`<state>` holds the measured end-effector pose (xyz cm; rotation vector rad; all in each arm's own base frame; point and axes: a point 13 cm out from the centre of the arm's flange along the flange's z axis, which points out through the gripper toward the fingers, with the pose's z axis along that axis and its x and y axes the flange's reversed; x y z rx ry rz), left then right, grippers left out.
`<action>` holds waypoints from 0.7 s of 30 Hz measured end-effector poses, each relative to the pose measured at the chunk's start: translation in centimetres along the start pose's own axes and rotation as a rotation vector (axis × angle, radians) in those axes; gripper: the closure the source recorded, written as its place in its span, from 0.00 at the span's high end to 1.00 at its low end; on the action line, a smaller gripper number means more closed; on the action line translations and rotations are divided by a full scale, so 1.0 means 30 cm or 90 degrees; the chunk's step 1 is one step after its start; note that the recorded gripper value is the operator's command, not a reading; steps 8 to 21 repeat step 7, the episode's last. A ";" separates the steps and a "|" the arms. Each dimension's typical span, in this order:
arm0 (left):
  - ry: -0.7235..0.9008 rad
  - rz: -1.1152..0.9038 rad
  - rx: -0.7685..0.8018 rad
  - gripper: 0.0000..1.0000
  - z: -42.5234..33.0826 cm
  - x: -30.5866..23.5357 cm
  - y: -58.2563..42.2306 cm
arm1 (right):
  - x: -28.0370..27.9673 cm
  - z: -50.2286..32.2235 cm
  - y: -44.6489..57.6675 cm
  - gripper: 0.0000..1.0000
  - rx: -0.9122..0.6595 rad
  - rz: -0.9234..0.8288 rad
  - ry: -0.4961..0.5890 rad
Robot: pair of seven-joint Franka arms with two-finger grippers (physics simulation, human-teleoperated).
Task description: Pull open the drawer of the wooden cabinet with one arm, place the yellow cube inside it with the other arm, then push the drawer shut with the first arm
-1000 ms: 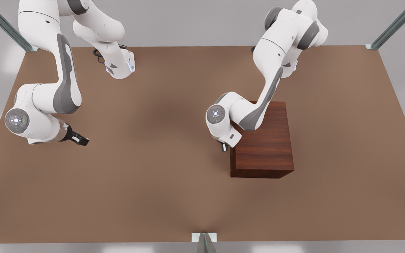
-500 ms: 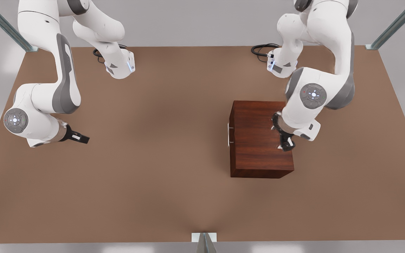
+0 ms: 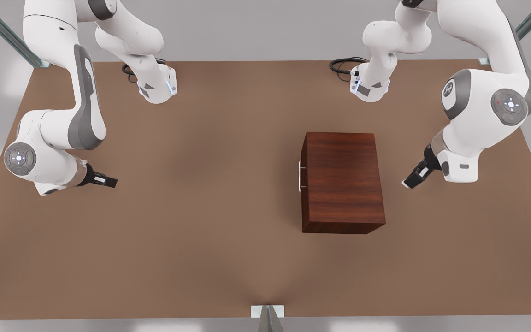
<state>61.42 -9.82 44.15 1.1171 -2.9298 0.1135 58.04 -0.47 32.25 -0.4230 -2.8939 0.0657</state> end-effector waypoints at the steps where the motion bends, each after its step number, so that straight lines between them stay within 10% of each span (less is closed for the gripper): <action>1: 0.001 0.033 -0.002 1.00 -0.001 0.002 0.002 | 0.000 0.000 0.000 1.00 0.000 -0.002 0.000; 21: 0.006 0.195 -0.006 1.00 -0.001 0.010 0.008 | 0.000 -0.001 0.000 1.00 0.000 -0.010 0.000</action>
